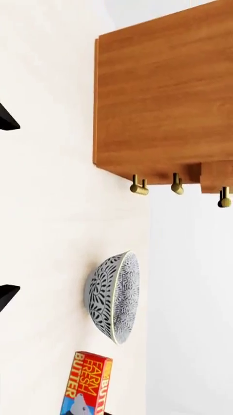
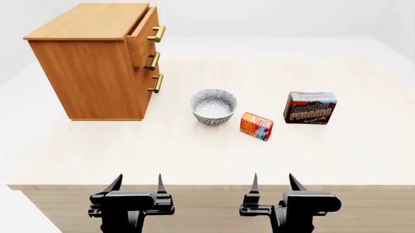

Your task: Put the butter at the back in the top drawer of the cabinet and close it.

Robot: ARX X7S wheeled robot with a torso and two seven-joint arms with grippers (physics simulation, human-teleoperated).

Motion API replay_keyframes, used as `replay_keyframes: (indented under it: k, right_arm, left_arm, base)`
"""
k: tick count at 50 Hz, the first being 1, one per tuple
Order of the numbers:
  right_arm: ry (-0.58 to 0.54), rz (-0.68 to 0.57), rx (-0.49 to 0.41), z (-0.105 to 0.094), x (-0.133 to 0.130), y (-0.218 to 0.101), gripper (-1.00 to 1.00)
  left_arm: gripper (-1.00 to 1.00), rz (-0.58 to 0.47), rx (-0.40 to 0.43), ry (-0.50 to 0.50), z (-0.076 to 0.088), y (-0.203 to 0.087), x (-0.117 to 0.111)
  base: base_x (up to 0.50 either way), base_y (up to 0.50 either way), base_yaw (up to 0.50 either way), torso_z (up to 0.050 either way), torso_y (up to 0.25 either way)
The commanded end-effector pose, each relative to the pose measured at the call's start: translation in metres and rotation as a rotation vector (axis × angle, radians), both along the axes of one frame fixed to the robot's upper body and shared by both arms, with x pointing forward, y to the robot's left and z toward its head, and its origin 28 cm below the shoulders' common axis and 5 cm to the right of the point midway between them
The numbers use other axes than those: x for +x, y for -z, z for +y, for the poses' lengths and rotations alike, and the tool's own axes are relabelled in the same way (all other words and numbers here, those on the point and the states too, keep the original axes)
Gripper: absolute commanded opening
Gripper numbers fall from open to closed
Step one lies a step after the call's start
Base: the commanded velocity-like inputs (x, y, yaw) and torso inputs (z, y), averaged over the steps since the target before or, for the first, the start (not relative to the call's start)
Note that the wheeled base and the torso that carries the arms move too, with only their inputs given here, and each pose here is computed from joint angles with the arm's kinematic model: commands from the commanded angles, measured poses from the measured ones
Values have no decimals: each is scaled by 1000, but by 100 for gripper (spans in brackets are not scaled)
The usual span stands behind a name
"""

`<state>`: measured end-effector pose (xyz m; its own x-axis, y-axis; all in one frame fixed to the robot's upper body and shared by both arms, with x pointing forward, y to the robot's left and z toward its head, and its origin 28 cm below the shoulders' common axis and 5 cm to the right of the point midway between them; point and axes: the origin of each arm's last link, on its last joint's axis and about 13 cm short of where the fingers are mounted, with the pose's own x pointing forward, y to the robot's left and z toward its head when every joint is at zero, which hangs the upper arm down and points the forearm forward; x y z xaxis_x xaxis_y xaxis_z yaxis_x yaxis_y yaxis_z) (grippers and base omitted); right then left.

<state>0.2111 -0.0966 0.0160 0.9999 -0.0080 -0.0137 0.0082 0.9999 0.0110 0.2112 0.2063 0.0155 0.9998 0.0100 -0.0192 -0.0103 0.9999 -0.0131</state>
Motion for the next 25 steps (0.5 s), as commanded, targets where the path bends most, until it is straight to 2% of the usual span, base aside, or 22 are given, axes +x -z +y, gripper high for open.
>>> replay_keyframes:
  k: [1, 17, 25]
  right_arm:
    - [-10, 18, -1, -1, -1, -11, 100]
    - [-23, -4, -8, -5, -6, -49, 100]
    - [-20, -20, -2, -7, -9, -58, 100]
  left_arm:
    - [100, 4, 6, 5, 0, -6, -1]
    - [100, -38, 9, 8, 4, -43, -7]
    - [100, -65, 10, 23, 4, -51, -12]
  base:
    - [0, 0, 0, 50, -2]
    - [0, 0, 0, 50, -1]
    - [0, 0, 0, 50, -1]
